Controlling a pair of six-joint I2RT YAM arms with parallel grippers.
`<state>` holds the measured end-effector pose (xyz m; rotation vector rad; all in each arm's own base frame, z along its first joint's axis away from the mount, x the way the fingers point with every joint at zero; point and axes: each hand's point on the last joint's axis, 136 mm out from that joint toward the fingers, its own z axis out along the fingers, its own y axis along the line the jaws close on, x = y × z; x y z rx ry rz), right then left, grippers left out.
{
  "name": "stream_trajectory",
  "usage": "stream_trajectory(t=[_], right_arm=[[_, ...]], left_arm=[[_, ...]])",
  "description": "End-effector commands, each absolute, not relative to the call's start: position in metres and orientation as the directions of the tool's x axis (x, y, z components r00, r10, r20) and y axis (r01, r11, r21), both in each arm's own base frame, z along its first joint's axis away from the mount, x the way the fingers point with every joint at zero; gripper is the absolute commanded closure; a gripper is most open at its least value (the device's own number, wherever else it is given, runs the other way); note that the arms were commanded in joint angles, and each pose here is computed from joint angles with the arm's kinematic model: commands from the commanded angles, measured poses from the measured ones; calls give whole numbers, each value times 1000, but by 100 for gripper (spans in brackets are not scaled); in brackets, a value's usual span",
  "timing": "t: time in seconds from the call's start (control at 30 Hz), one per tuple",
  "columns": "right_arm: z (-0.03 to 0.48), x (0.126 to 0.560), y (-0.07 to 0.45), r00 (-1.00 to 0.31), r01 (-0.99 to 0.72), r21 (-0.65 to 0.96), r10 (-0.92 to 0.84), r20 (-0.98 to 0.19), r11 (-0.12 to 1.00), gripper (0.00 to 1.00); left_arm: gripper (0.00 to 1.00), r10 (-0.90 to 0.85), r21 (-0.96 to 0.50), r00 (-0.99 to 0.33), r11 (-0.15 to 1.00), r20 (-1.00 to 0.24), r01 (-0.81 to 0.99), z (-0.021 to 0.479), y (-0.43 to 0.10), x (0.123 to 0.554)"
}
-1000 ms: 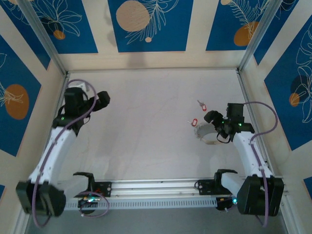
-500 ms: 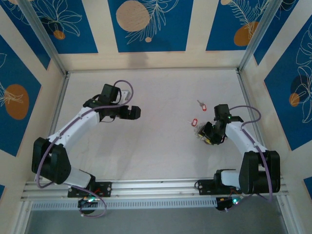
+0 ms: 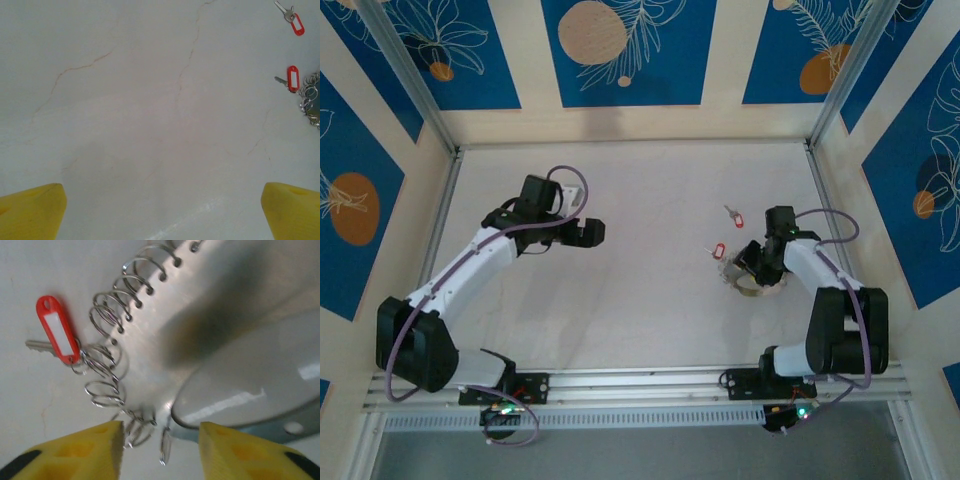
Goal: Put the keys on the keyring
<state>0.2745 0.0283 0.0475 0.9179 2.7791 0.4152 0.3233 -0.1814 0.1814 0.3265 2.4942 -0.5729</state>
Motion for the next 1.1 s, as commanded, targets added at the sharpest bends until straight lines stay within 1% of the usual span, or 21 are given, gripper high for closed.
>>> stream_trajectory(t=[0.0, 0.13, 0.2, 0.27, 0.37, 0.47, 0.57, 0.63, 0.7, 0.77, 0.93, 1.07], right_arm=[[47, 292, 35, -823, 498, 342, 558, -103, 797, 47], [35, 291, 42, -835, 497, 349, 548, -58, 795, 40], [32, 283, 48, -847, 491, 342, 530, -24, 801, 38], [28, 274, 53, -858, 479, 330, 513, -18, 813, 35], [19, 266, 63, -869, 464, 352, 494, 4, 813, 33], [17, 257, 83, -889, 435, 383, 456, 39, 815, 31], [18, 250, 97, -915, 384, 341, 403, 18, 858, 29], [23, 247, 114, -931, 348, 376, 365, 27, 859, 28], [29, 246, 138, -941, 316, 458, 336, 40, 831, 28], [30, 244, 158, -950, 291, 498, 308, 51, 817, 28], [27, 235, 209, -974, 223, 512, 215, 75, 830, 28], [23, 225, 268, -990, 141, 537, 104, 98, 832, 28]], left_arm=[[0, 117, -294, -789, 887, -603, 356, 189, -174, 323], [0, 119, -293, -783, 885, -610, 362, 193, -174, 321], [0, 125, -257, -769, 899, -626, 355, 197, -168, 323], [0, 130, -227, -756, 909, -642, 349, 201, -162, 324], [0, 134, -200, -740, 917, -659, 344, 206, -157, 324], [0, 108, -146, -724, 949, -682, 279, 211, -141, 327], [0, 89, -104, -696, 968, -713, 230, 219, -125, 329], [0, 78, -93, -679, 973, -730, 212, 222, -120, 329], [0, 62, -102, -671, 974, -739, 202, 224, -118, 330], [0, 57, -108, -676, 974, -735, 200, 223, -117, 330], [0, 41, -117, -681, 976, -731, 184, 222, -115, 331], [0, 30, -115, -676, 979, -736, 169, 223, -112, 331]])
